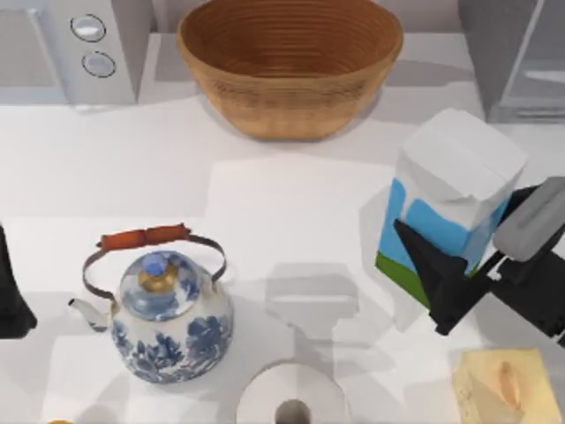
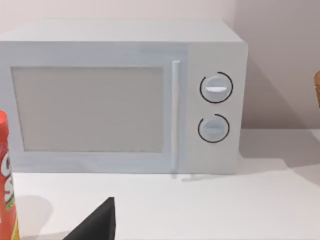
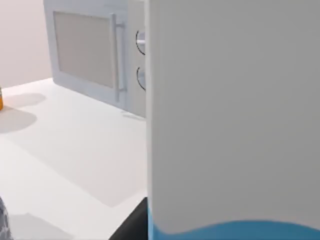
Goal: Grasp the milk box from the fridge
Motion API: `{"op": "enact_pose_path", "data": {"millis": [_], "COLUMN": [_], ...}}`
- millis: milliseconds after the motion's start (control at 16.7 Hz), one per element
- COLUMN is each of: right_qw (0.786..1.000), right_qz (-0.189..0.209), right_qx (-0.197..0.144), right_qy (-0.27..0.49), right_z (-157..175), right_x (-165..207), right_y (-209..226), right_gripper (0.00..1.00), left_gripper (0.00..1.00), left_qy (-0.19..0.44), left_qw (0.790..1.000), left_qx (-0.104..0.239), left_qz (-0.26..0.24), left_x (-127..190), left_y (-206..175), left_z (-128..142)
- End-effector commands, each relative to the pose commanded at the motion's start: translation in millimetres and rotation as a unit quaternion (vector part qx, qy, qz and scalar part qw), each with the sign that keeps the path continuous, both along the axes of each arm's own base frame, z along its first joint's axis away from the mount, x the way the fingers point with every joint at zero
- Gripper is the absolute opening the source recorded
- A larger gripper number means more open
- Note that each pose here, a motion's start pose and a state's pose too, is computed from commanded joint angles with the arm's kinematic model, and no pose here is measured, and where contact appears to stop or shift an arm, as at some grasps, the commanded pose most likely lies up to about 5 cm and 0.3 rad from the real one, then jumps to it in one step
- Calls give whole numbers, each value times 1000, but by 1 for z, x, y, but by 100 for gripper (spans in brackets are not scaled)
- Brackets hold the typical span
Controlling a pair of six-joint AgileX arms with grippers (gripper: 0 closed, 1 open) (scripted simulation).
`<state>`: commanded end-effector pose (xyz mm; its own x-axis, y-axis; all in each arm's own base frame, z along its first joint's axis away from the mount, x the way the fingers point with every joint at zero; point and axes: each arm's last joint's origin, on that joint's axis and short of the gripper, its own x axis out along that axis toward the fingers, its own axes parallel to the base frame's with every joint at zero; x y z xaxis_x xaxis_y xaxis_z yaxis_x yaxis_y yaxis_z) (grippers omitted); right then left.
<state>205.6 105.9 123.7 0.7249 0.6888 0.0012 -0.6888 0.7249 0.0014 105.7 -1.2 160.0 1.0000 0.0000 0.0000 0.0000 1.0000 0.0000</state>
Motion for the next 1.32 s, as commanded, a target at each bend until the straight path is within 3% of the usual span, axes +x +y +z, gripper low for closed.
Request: {"op": "enact_pose_path", "data": {"millis": [480,780,1320], "right_qw": [1000,1000,1000], "right_qz": [1,1,1], "right_qx": [-1,0,0], "right_qy": [1,-1,-1], "right_z": [-32,-34,-34], "right_x": [32,34,34], "right_y": [32,34,34], "right_gripper": [0,0,68], "left_gripper": [100,100,100], "left_qy": [0,0,0], "left_qw": [1000,1000,1000], "left_qx": [0,0,0], "left_qz": [0,0,0], "left_x": [0,0,0], "left_y": [0,0,0], "left_z": [0,0,0]}}
